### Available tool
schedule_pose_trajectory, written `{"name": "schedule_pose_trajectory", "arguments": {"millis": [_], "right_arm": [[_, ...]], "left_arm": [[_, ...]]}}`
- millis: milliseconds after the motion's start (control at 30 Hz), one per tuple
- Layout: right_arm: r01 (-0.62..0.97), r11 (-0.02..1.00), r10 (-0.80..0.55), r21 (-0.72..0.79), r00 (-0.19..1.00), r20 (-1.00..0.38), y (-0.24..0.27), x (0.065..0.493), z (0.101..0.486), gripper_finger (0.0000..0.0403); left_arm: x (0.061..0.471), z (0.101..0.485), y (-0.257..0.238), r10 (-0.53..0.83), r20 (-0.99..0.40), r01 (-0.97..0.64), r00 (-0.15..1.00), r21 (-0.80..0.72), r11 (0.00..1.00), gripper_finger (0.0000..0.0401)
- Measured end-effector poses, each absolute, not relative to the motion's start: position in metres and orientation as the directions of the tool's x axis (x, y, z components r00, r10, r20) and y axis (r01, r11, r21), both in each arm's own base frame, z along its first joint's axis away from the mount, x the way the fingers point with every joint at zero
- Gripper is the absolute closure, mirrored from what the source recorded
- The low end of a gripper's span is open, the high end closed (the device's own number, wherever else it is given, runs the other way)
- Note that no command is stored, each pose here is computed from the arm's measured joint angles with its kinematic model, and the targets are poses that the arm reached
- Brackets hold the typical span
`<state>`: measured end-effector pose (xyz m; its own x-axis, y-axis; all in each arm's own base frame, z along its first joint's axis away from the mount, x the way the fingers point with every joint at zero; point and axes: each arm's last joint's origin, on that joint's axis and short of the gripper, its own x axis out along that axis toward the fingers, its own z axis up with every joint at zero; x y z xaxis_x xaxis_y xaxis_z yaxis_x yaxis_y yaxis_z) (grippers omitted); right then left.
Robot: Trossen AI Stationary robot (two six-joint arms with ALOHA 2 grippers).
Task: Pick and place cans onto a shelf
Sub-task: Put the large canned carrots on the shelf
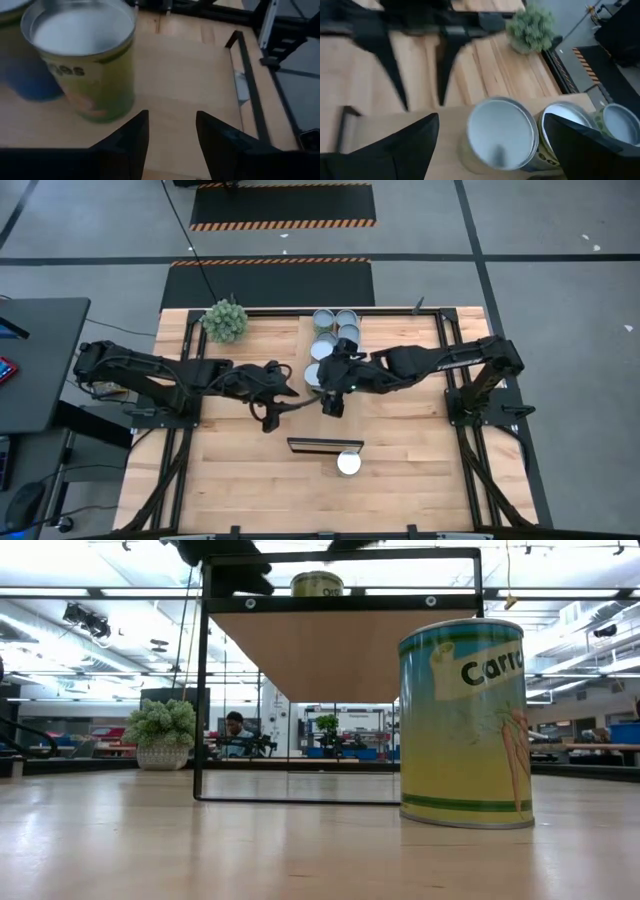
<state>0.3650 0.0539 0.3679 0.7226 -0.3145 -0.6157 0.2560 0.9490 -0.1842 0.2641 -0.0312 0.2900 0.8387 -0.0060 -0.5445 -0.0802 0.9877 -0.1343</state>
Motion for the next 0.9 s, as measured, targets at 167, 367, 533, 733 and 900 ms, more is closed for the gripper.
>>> {"name": "schedule_pose_trajectory", "arguments": {"millis": [167, 367, 533, 733, 900], "right_arm": [[0.215, 0.965, -0.261, -0.150, 0.714, -0.650, 0.082, 0.351, 0.379, 0.0035], [0.219, 0.973, -0.202, -0.076, 0.637, -0.744, 0.126, 0.322, 0.372, 0.0038], [0.247, 0.969, -0.172, -0.013, 0.633, -0.755, 0.163, 0.301, 0.366, 0.0050], [0.263, 0.965, -0.182, -0.015, 0.622, -0.761, 0.197, 0.277, 0.360, 0.0055], [0.247, 0.969, -0.163, -0.007, 0.618, -0.769, 0.216, 0.260, 0.353, 0.0055]], "left_arm": [[0.263, 0.292, -0.036, -0.052, -0.539, -0.045, 0.841, -0.165, 0.985, 0.0232], [0.259, 0.303, -0.057, -0.151, -0.451, 0.099, 0.880, -0.138, 0.986, 0.0232], [0.253, 0.308, -0.088, -0.259, -0.401, 0.246, 0.878, -0.085, 0.965, 0.0239], [0.242, 0.303, -0.121, -0.354, -0.427, 0.342, 0.832, -0.109, 0.934, 0.0250], [0.232, 0.298, -0.148, -0.408, -0.437, 0.385, 0.801, -0.146, 0.911, 0.0258]]}}
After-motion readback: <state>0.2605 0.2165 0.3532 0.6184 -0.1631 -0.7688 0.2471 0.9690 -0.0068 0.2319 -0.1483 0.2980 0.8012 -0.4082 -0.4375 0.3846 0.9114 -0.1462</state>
